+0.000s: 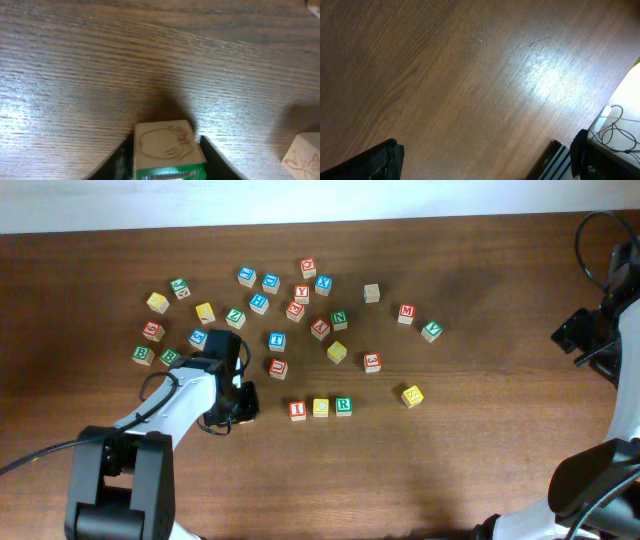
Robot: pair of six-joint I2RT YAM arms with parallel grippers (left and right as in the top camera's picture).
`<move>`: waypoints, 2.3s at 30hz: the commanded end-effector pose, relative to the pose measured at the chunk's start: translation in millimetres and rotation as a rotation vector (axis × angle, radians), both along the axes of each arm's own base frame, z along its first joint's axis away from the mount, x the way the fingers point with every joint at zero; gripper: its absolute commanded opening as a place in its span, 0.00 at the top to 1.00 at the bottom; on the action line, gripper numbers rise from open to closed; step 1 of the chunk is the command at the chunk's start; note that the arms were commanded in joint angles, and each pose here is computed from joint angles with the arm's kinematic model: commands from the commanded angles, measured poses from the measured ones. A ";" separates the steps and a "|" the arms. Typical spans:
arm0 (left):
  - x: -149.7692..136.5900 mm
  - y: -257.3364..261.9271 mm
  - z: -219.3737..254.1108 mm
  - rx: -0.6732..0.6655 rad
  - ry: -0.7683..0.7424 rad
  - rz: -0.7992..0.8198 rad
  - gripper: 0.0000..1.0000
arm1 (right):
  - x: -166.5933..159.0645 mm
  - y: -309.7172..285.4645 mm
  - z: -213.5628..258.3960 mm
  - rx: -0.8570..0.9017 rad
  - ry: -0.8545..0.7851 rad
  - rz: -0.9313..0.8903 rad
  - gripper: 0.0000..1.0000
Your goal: Spell out ICRA
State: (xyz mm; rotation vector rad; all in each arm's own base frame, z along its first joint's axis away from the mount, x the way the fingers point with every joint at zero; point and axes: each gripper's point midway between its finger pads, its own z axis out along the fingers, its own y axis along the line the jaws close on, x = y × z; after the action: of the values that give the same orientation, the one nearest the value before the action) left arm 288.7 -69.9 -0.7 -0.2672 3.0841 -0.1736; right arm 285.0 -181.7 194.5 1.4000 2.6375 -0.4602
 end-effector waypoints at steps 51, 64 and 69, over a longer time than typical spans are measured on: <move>8.3 118.4 26.6 0.236 -0.103 0.260 0.22 | -0.1 -1.7 6.0 -0.012 -0.018 -0.008 0.02; 15.9 109.6 -6.7 0.202 -0.060 0.032 0.39 | -0.1 -1.7 6.0 -0.012 -0.018 -0.008 0.02; 18.1 109.8 -6.2 0.202 -0.069 0.033 0.63 | -0.1 -1.7 6.0 -0.012 -0.018 -0.008 0.02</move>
State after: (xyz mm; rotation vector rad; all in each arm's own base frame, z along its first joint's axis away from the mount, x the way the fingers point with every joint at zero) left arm 312.0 40.2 0.9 -0.3049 2.9672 0.1274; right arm 285.0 -181.7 194.5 1.3995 2.6378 -0.4602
